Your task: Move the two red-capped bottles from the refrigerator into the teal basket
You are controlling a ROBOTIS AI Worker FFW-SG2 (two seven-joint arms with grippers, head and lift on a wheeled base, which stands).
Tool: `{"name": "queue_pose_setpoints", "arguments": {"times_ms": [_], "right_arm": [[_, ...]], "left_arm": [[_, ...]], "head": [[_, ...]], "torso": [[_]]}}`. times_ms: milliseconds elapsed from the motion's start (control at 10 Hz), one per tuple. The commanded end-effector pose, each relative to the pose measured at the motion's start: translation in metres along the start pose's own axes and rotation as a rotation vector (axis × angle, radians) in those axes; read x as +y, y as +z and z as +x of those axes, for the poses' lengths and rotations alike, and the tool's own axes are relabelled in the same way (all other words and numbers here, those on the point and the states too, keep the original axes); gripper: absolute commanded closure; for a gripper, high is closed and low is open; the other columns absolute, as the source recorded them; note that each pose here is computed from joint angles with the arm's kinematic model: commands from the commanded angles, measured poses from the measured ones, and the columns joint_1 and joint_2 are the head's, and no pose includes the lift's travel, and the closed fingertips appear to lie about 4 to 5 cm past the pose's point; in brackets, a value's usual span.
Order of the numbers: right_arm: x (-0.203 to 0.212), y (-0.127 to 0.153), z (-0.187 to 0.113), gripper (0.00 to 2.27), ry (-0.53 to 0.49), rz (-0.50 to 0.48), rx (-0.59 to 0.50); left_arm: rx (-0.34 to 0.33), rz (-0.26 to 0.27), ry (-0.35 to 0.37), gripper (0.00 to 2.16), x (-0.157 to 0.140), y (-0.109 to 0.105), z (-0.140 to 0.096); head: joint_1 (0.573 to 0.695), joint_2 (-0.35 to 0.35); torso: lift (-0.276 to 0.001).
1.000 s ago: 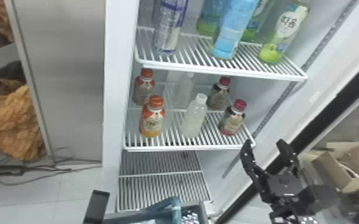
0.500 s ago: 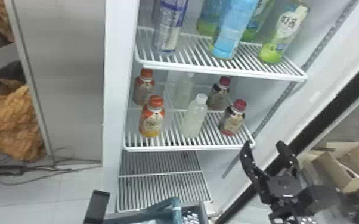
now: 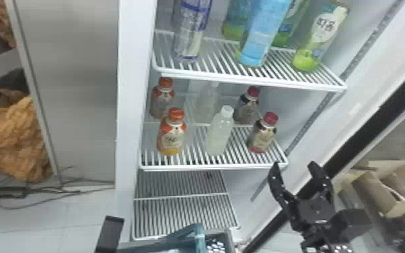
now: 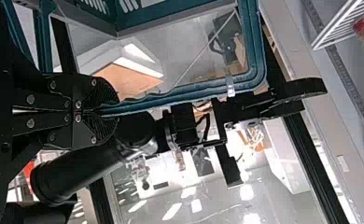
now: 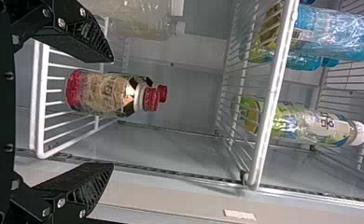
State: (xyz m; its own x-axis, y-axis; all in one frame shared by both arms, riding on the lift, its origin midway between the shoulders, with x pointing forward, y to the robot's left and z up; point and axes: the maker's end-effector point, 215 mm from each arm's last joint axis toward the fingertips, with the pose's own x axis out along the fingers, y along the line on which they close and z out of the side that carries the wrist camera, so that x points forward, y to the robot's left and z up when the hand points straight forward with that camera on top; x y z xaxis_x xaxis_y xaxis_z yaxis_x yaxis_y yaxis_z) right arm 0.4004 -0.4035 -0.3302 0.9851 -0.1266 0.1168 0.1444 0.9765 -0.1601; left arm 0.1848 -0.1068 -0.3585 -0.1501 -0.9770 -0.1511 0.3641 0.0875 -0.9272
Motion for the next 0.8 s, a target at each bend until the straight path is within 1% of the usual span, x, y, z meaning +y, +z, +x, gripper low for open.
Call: {"name": "queue_pose_setpoints", "arguments": {"times_ms": [0, 700], "right_arm": [[0.001, -0.004, 0.003, 0.23, 0.004, 0.002, 0.003], [0.003, -0.010, 0.015, 0.23, 0.019, 0.012, 0.004]], "left_arm": [[0.003, -0.001, 0.000, 1.13, 0.000, -0.001, 0.000], [0.003, -0.001, -0.001, 1.13, 0.000, -0.001, 0.000]], "head": [[0.695, -0.350], [0.695, -0.350]], "torso": [[-0.228], [-0.228]]}}
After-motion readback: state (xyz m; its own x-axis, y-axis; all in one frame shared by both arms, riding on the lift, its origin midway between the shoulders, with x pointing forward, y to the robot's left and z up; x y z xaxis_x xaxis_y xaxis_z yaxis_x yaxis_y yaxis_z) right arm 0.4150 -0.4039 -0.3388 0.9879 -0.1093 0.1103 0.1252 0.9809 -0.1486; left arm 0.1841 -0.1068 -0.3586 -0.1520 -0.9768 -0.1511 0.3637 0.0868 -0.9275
